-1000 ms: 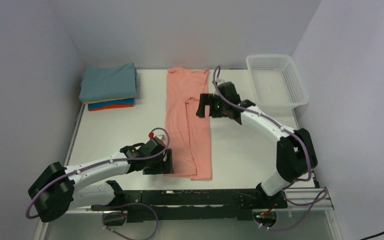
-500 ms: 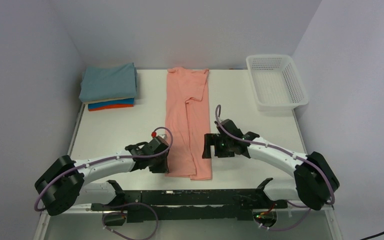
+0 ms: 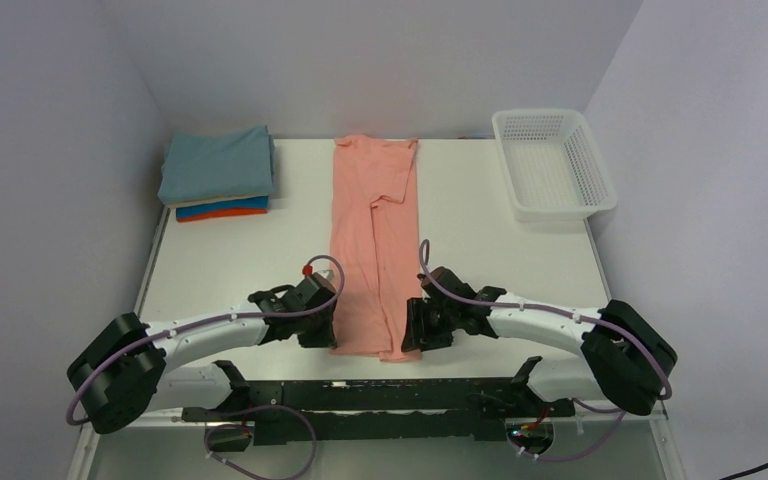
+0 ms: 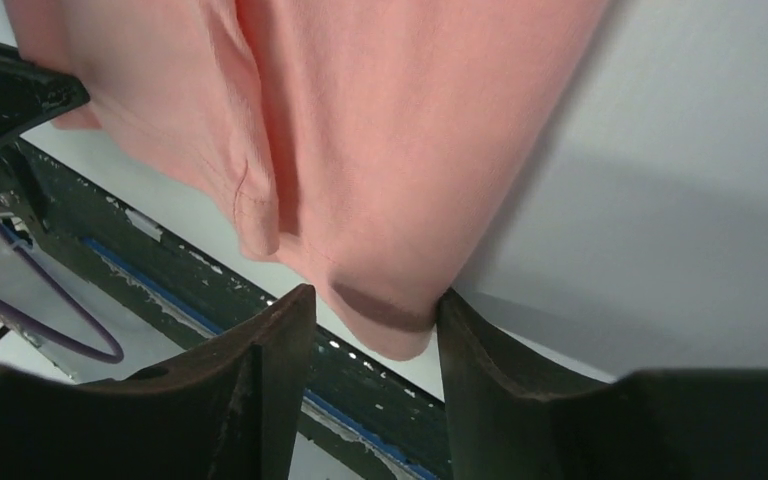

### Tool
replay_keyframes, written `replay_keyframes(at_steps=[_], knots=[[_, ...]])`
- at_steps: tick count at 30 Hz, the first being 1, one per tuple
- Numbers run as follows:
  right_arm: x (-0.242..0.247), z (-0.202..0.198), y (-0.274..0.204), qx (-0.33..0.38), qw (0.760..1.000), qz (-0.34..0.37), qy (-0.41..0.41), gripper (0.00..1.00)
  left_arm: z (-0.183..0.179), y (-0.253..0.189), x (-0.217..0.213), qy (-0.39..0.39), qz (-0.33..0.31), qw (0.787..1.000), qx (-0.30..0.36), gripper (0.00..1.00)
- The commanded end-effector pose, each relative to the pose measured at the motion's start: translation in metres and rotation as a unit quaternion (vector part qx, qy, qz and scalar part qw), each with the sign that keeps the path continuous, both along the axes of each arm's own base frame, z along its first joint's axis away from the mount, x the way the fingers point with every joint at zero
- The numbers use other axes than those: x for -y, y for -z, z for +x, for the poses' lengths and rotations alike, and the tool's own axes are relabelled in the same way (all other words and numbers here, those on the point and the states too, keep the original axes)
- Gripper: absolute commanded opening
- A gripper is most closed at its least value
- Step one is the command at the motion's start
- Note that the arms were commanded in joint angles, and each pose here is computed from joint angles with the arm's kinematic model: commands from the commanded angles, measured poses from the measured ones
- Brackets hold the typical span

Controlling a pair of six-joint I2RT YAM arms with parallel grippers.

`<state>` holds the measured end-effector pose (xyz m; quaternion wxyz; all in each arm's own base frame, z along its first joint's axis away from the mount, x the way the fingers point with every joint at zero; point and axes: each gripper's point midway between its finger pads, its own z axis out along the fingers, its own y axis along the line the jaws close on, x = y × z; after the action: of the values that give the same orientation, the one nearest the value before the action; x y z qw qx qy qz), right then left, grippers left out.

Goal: Fold and stack the t-shirts
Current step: Grab the bottom of the folded rectangular tshirt with both arms, then fold the folded rectangular tshirt in 1/3 of the way

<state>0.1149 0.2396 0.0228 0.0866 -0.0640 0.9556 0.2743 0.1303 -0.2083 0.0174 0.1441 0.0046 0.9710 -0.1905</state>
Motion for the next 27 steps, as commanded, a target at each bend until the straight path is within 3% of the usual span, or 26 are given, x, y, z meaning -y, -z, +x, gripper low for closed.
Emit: replay_keyframes(at_steps=[1,7,11,15,27], knots=[[0.007,-0.018,0.008,-0.033,0.999,-0.021,0.008,0.5,-0.02,0.01,-0.013,0.001,0.013,0.999,-0.035,0.0],[0.009,-0.028,0.007,-0.038,0.999,-0.01,0.013,0.34,-0.026,0.011,-0.013,0.005,0.008,0.999,-0.046,0.0],[-0.003,-0.023,-0.01,-0.01,1.0,0.024,-0.004,0.15,-0.027,0.001,-0.004,0.025,-0.027,0.999,-0.036,0.0],[-0.008,-0.004,-0.027,0.033,0.999,0.023,-0.001,0.03,-0.017,-0.02,0.006,0.04,-0.058,0.997,0.003,0.0],[-0.027,0.125,-0.089,0.204,0.976,0.021,0.077,0.01,0.08,-0.091,0.03,-0.006,-0.156,0.983,0.093,0.0]])
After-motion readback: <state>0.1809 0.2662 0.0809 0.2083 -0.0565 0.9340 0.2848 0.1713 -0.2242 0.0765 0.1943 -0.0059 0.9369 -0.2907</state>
